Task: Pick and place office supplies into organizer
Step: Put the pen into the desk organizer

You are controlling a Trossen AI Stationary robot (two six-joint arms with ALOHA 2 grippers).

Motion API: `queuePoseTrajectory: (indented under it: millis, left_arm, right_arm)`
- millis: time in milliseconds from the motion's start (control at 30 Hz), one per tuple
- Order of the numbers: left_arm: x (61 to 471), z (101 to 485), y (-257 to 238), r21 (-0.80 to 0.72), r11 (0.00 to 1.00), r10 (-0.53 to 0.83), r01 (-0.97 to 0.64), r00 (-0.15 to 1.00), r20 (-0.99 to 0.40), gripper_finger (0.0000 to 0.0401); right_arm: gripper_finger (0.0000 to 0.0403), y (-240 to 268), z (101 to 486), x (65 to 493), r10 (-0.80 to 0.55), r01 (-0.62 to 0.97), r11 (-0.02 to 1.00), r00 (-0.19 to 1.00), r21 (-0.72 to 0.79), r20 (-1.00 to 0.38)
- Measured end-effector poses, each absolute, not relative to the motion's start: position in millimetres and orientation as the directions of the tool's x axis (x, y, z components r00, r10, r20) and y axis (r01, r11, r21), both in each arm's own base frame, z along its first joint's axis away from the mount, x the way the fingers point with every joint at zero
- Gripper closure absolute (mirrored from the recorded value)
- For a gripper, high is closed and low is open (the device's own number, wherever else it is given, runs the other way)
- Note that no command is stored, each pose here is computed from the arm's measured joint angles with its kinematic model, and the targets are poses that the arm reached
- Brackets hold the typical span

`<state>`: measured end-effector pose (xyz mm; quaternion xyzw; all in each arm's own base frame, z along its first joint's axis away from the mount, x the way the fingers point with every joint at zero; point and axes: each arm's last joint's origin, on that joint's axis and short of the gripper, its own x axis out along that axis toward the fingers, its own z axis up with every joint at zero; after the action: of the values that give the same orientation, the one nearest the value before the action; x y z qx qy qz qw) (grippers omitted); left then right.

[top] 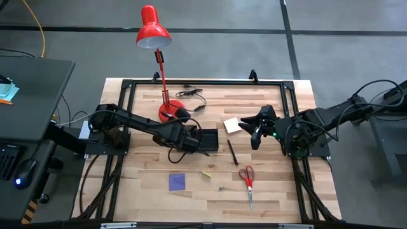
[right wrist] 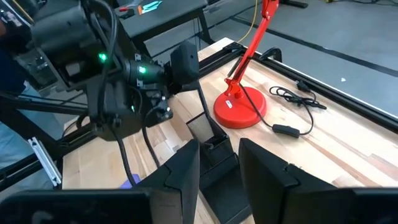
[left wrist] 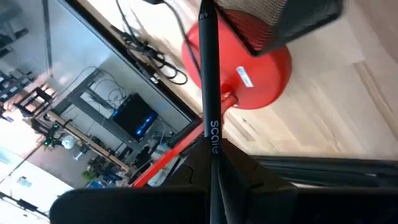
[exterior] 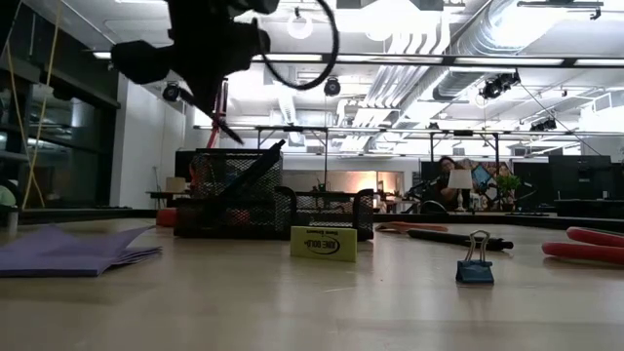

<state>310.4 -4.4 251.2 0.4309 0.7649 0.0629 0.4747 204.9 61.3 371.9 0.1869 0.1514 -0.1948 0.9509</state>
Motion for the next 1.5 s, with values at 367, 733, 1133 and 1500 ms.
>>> queuePoseTrajectory:
  millis: [367, 733, 1133, 1500]
  left_arm:
    - [307, 244, -6, 0.474, 0.589, 0.734, 0.654, -0.188, -0.652, 0.0400]
    - [307, 243, -16, 0.437, 0.571, 0.719, 0.695, -0.166, -0.675, 0.0400]
    - [310, 242, -17, 0.442, 0.570, 0.710, 0.692, -0.145, -0.689, 0.0349]
    - [311, 242, -17, 0.455, 0.565, 0.715, 0.688, -0.135, -0.686, 0.0327]
  right_arm:
    - [0.0295, 61, 374, 206, -0.326, 0.424, 0.863, 0.883, 0.275, -0.338]
    - [0.0295, 62, 376, 207, -0.323, 0.414, 0.869, 0.889, 0.271, -0.323]
    - [0.0295, 62, 376, 207, -0.319, 0.410, 0.869, 0.892, 0.277, -0.319]
    - [0.0295, 62, 376, 207, -0.320, 0.410, 0.869, 0.892, 0.276, -0.319]
